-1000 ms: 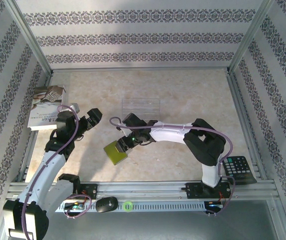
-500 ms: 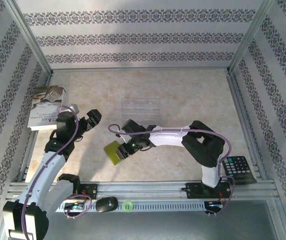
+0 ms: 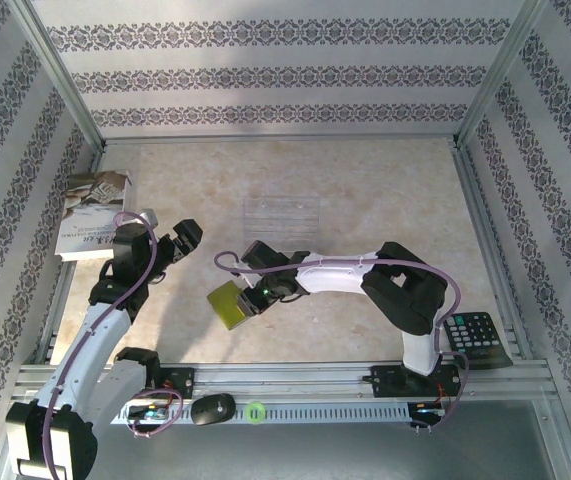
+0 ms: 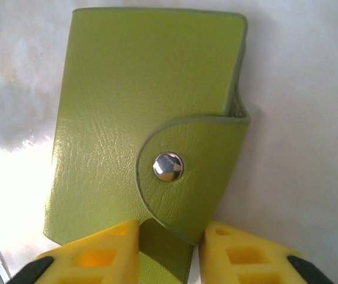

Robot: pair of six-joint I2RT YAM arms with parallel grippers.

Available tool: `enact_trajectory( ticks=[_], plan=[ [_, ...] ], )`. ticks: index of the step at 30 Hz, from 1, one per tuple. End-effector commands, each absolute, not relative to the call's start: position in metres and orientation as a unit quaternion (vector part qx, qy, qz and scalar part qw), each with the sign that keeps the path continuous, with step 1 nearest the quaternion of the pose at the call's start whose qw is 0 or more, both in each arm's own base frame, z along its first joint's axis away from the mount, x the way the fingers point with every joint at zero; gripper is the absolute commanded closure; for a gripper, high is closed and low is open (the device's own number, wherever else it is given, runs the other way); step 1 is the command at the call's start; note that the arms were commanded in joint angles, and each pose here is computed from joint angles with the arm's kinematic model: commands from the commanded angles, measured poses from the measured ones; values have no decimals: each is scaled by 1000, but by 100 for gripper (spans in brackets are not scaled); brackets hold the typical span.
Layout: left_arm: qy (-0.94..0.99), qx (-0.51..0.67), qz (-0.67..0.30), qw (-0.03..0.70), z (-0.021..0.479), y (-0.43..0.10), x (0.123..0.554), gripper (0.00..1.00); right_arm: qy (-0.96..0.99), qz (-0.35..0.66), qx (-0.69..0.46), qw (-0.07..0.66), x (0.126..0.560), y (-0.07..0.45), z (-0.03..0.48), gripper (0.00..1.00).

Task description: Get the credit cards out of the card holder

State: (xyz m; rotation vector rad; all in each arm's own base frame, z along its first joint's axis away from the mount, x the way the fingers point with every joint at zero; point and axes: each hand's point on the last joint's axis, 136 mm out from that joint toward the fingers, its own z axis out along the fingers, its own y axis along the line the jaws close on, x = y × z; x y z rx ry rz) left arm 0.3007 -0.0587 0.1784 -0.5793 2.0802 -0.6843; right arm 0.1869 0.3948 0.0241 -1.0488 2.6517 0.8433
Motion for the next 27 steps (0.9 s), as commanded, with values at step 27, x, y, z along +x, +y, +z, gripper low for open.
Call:
enact_trajectory(
  ticks=[27],
  plan=[
    [777, -178, -448, 405, 192, -114, 317, 9, 868, 345, -264, 241, 250, 350, 117, 100]
  ],
)
